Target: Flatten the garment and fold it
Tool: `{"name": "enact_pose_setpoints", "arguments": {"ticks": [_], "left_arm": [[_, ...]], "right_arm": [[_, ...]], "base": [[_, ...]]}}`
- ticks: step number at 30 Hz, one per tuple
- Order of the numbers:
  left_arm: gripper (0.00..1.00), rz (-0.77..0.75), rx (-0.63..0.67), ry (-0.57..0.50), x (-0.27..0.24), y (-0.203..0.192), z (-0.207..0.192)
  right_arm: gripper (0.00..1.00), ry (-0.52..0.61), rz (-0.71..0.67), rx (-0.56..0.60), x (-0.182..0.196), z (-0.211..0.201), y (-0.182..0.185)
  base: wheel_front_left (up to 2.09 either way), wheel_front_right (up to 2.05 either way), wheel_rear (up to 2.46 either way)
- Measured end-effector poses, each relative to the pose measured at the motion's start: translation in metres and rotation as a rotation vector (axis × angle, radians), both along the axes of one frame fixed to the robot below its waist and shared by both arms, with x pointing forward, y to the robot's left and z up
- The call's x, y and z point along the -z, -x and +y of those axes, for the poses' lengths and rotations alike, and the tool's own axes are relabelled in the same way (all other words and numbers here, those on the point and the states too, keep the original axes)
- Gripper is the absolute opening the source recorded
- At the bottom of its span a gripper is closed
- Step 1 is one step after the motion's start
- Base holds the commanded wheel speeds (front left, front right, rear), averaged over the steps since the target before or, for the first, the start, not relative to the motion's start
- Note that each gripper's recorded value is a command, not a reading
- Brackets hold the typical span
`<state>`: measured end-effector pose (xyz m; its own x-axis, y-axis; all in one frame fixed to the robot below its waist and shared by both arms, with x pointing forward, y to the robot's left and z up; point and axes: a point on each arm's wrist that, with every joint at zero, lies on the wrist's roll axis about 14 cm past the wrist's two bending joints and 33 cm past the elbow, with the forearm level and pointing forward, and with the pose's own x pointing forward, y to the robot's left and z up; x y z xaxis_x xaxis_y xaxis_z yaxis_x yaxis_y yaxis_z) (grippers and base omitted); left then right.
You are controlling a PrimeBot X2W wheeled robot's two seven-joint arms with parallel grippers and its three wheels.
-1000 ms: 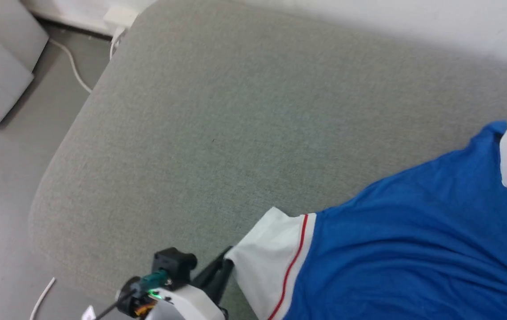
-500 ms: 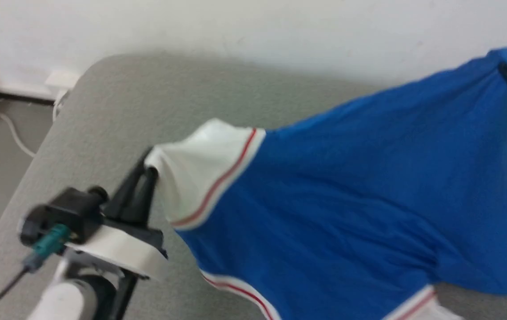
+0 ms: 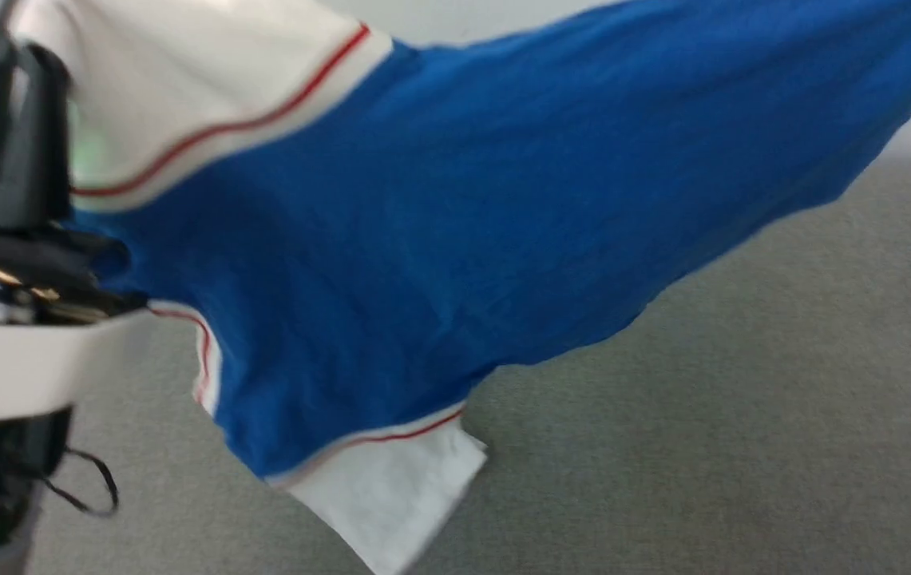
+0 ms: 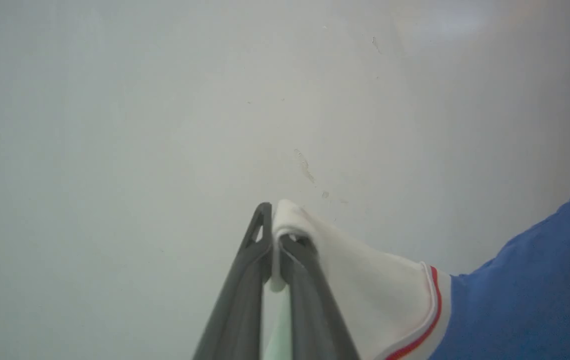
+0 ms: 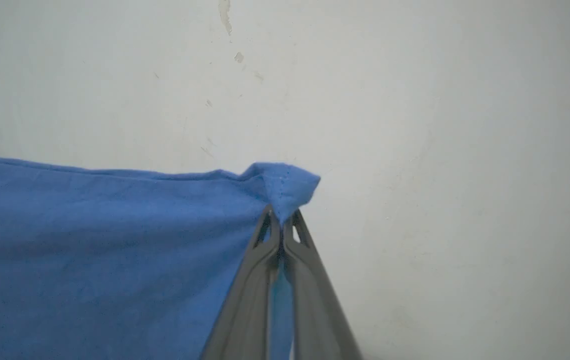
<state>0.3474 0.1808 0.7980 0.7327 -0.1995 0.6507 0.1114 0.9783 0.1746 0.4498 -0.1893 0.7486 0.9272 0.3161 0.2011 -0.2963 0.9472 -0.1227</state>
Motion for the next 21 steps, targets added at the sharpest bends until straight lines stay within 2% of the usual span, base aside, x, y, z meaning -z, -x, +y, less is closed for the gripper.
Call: {"name": "enact_pose_setpoints", "arguments": {"ticks": [4,8,15,21], "left_arm": [[0.00,-0.087,0.035,-0.022,-0.033,-0.004,-0.009],[0.00,-0.103,0.058,-0.043,-0.050,-0.026,-0.014],[0.00,-0.028,0.066,-0.106,-0.047,-0.097,-0.017],[0.00,0.009,0.054,-0.140,-0.042,-0.163,-0.018]], "right_arm": [[0.00,-0.010,-0.051,0.035,-0.020,-0.015,0.006],[0.00,-0.015,-0.075,0.053,-0.031,-0.023,-0.003],[0.00,0.013,-0.089,0.078,-0.031,-0.029,-0.044],[0.00,0.043,-0.106,0.099,-0.024,-0.031,-0.094]], "base": [[0.00,0.00,0.00],[0.00,0.00,0.00],[0.00,0.00,0.00],[0.00,0.00,0.00]]}}
